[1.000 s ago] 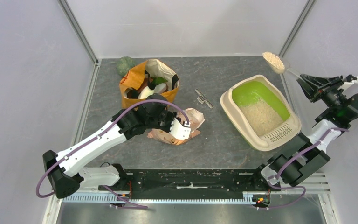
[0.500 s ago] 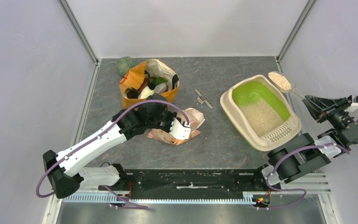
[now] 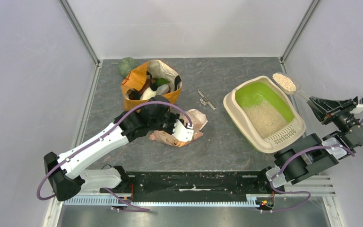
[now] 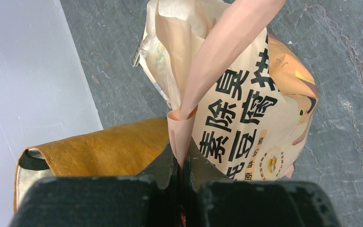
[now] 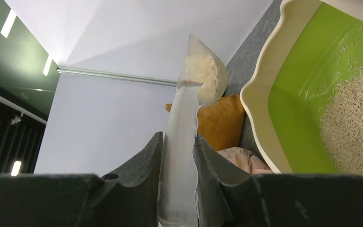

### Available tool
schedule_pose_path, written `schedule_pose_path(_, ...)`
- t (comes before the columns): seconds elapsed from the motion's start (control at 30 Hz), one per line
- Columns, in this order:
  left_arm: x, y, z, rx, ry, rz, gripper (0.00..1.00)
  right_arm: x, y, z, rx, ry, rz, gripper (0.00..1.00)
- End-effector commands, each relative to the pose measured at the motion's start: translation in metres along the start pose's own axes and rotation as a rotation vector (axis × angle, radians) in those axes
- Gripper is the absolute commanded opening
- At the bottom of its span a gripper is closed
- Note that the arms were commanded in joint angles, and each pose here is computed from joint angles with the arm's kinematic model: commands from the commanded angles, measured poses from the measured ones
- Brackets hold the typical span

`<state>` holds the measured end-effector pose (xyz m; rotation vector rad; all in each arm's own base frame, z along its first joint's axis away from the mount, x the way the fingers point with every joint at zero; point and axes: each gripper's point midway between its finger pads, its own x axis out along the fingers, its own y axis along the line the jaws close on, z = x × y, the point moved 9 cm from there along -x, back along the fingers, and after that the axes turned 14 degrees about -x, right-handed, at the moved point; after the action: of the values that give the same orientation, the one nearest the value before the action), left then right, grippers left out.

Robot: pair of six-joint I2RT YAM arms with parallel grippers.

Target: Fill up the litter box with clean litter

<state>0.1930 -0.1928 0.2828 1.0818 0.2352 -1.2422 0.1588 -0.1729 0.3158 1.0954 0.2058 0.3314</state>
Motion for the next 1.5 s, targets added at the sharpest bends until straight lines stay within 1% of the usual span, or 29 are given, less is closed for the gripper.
schedule_pose_path(0.0, -0.002, 0.008, 0.009, 0.046, -0.067, 0.043, 0.02, -0.013, 0.02, 0.014, 0.034, -0.002, -0.045, 0.0)
schedule_pose_path(0.2, -0.002, 0.007, 0.008, 0.043, -0.063, 0.044, 0.02, -0.012, 0.009, 0.004, -0.01, 0.001, -0.041, 0.0)
schedule_pose_path(0.27, -0.002, 0.005, 0.006, 0.046, -0.059, 0.041, 0.02, -0.011, 0.006, 0.001, -0.003, 0.008, -0.037, 0.0)
schedule_pose_path(0.37, -0.002, 0.005, 0.006, 0.046, -0.058, 0.038, 0.02, -0.004, 0.019, 0.003, 0.015, 0.001, -0.015, 0.0)
schedule_pose_path(0.53, -0.001, 0.006, 0.008, 0.043, -0.062, 0.038, 0.02, 0.009, 0.046, 0.029, 0.06, -0.078, 0.071, 0.0)
schedule_pose_path(0.67, -0.001, 0.007, 0.007, 0.046, -0.055, 0.044, 0.02, 0.02, 0.064, 0.047, 0.007, -0.093, 0.12, 0.0)
schedule_pose_path(0.73, -0.001, 0.007, 0.006, 0.048, -0.05, 0.044, 0.02, 0.026, 0.066, 0.05, 0.007, -0.091, 0.138, 0.0)
schedule_pose_path(0.9, 0.001, 0.007, 0.006, 0.049, -0.045, 0.04, 0.02, 0.039, 0.06, 0.067, 0.036, -0.149, 0.178, 0.0)
schedule_pose_path(1.0, 0.001, 0.008, 0.007, 0.049, -0.043, 0.043, 0.02, 0.054, 0.054, 0.075, 0.068, -0.175, 0.148, 0.0)
schedule_pose_path(1.07, 0.001, 0.008, 0.006, 0.05, -0.039, 0.043, 0.02, 0.063, 0.055, 0.075, 0.074, -0.19, 0.08, 0.0)
schedule_pose_path(1.1, 0.002, 0.008, 0.006, 0.05, -0.038, 0.042, 0.02, 0.067, 0.057, 0.072, 0.061, -0.192, 0.032, 0.0)
schedule_pose_path(1.17, 0.002, 0.008, 0.005, 0.048, -0.036, 0.044, 0.02, 0.073, 0.066, 0.066, -0.033, -0.17, -0.077, 0.0)
schedule_pose_path(1.2, 0.002, 0.008, 0.005, 0.046, -0.034, 0.042, 0.02, 0.074, 0.069, 0.064, -0.059, -0.163, -0.094, 0.0)
schedule_pose_path(1.27, 0.002, 0.007, 0.004, 0.044, -0.036, 0.045, 0.02, 0.074, 0.07, 0.062, -0.076, -0.17, -0.07, 0.0)
schedule_pose_path(1.33, 0.002, 0.006, 0.001, 0.047, -0.034, 0.047, 0.02, 0.074, 0.064, 0.059, -0.048, -0.141, -0.057, 0.0)
schedule_pose_path(1.47, 0.0, 0.004, -0.003, 0.046, -0.031, 0.048, 0.02, 0.061, 0.051, 0.046, -0.026, -0.118, -0.103, 0.0)
